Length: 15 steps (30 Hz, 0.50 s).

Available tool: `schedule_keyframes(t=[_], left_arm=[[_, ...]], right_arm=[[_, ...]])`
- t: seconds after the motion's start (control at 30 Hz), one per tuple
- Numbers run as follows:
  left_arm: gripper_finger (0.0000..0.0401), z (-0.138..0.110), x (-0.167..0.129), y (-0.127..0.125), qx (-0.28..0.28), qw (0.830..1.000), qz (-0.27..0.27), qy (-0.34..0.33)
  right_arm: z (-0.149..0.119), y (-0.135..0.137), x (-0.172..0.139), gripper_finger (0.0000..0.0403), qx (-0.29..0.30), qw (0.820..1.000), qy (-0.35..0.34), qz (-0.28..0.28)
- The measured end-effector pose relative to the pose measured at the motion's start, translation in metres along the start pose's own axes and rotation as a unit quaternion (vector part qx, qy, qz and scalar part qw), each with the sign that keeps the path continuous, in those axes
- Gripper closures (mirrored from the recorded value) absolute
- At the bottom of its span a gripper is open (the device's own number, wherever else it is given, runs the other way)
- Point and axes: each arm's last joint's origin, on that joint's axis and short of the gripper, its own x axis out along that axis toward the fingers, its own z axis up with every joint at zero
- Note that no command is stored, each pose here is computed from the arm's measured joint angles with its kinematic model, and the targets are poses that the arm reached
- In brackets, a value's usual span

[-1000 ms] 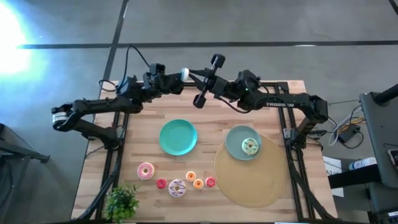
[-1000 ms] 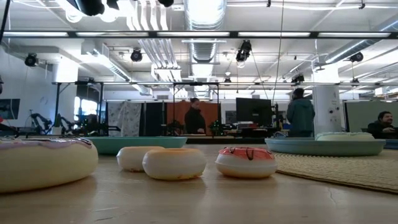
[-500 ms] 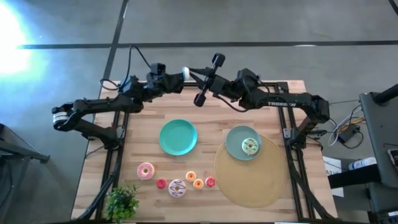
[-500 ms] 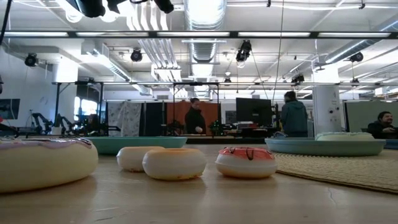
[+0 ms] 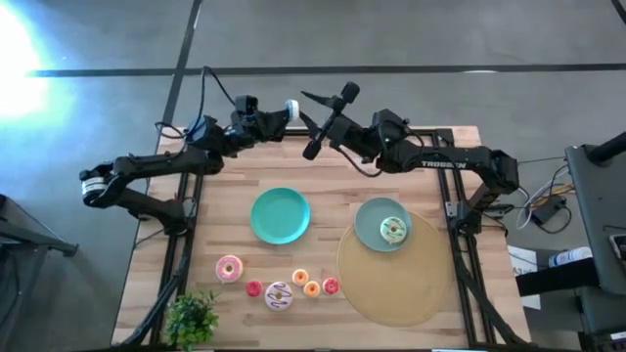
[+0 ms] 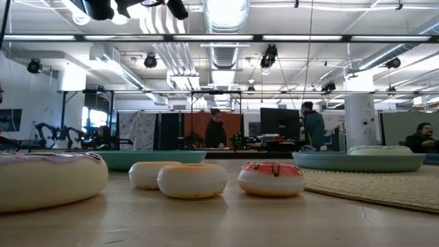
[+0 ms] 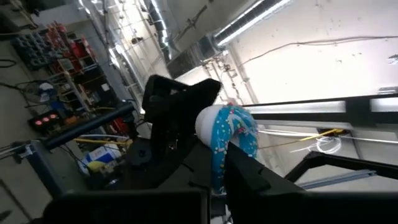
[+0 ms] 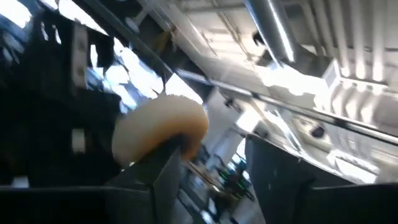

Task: Pick & Place donuts
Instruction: Put the small blue donut on the blue plate

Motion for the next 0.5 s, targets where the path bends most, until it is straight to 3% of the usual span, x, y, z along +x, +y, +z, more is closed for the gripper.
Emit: schedule_keyframes(t=[0.13,0.23,0.4,0.5], left_arm=[[0.0395,0.009,-0.005,-0.014,0.023,1.0,-0.017,-0.005],[0.0395,0.015,-0.009,-0.018,0.041,0.999,-0.003,-0.014],[0.0395,0.011,-0.025,-0.013,0.064,0.987,0.141,0.036],[0.0395,0.002,-0.044,-0.001,0.057,0.954,0.282,0.083]], right_arm=[[-0.014,0.007,-0.001,0.0219,-0.026,0.997,0.067,0.03],[-0.013,0.007,-0.007,0.022,0.007,0.993,0.09,0.071],[-0.021,0.01,-0.015,0.0228,0.045,0.979,0.175,0.095],[-0.029,0.01,-0.019,0.0231,0.065,0.967,0.225,0.096]])
